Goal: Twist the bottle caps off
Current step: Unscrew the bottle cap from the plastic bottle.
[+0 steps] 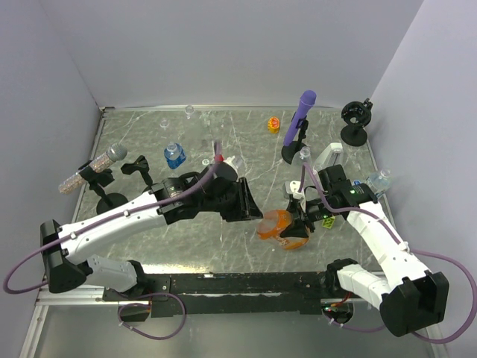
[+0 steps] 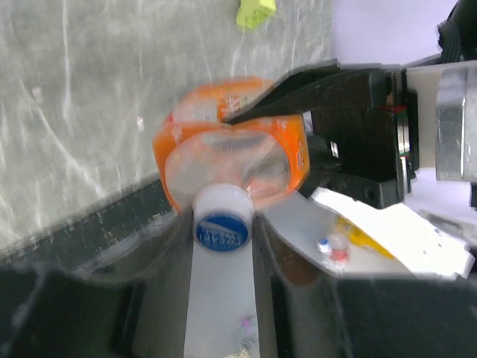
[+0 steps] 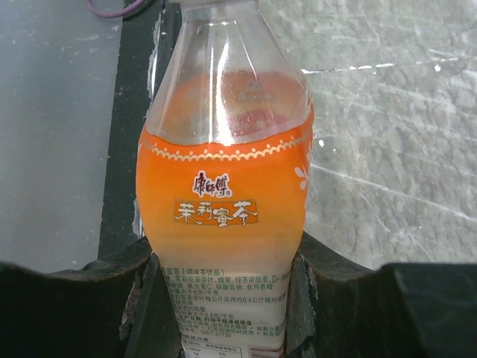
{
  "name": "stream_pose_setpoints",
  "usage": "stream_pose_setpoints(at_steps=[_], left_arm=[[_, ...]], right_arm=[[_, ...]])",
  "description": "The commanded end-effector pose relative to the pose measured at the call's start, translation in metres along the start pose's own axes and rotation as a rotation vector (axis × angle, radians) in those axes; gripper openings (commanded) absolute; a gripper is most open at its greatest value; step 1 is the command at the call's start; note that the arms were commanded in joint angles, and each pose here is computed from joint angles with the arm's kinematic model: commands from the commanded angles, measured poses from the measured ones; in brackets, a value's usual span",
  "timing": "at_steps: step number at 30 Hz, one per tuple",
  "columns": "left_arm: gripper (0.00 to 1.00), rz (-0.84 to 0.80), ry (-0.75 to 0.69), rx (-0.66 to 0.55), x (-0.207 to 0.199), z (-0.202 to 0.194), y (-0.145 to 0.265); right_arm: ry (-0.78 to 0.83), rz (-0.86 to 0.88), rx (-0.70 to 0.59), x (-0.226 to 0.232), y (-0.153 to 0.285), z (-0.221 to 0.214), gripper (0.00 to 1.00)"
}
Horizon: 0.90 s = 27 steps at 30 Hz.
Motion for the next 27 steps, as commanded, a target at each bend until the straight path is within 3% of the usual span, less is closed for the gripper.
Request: stream_pose_setpoints(at_steps=[1, 2, 5, 6, 8, 13, 17, 21, 25, 27], left_arm=[[0.11, -0.097, 0.083, -0.016, -0.039, 0.009, 0.022], [0.22, -0.112, 0.063, -0.034, -0.041, 0.011, 0.026], [0.74, -0.177, -0.075, -0.088, -0.043, 0.014, 0.043], [0.85, -0.21, -0.146, -0.111, -0.043, 0.013, 0.05], [0.98, -0.278, -0.262, -0.151, -0.042, 0.01, 0.066], [0.97, -0.383, -0.599, -0.22, -0.036, 0.0, 0.085], [0.97, -0.536, -1.052, -0.312, -0.031, -0.016, 0.088], [0.97, -0.49, -1.384, -0.443, -0.018, -0.006, 0.075], [0.99, -0.446, -1.47, -0.423, -0.014, 0.016, 0.058], [0.92, -0.475, -1.461, -0.405, -0.011, 0.024, 0.05]], right_arm=[[0.081, 0.012, -0.052, 0.001, -0.001, 0.014, 0.19], [0.081, 0.012, -0.052, 0.001, -0.001, 0.014, 0.19], [0.081, 0.014, -0.053, 0.002, -0.001, 0.014, 0.19], [0.081, 0.014, -0.053, 0.001, -0.001, 0.014, 0.19], [0.081, 0.016, -0.056, 0.002, -0.001, 0.014, 0.19], [0.08, 0.016, -0.054, 0.002, -0.001, 0.014, 0.19], [0.078, 0.021, -0.053, 0.002, -0.001, 0.013, 0.19], [0.081, 0.022, -0.054, 0.003, -0.001, 0.013, 0.19], [0.083, 0.021, -0.052, 0.003, -0.001, 0.013, 0.19], [0.082, 0.022, -0.052, 0.003, -0.001, 0.013, 0.19]])
Point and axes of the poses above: each gripper's point midway between its finger pads, its own y axis back along the fingers, its own x axis along the line the jaws close on, z = x × y, the point moved 1 cm from there along y, back along the fingers, and after that the axes turned 10 degrees about -y, right-handed, at the moved point
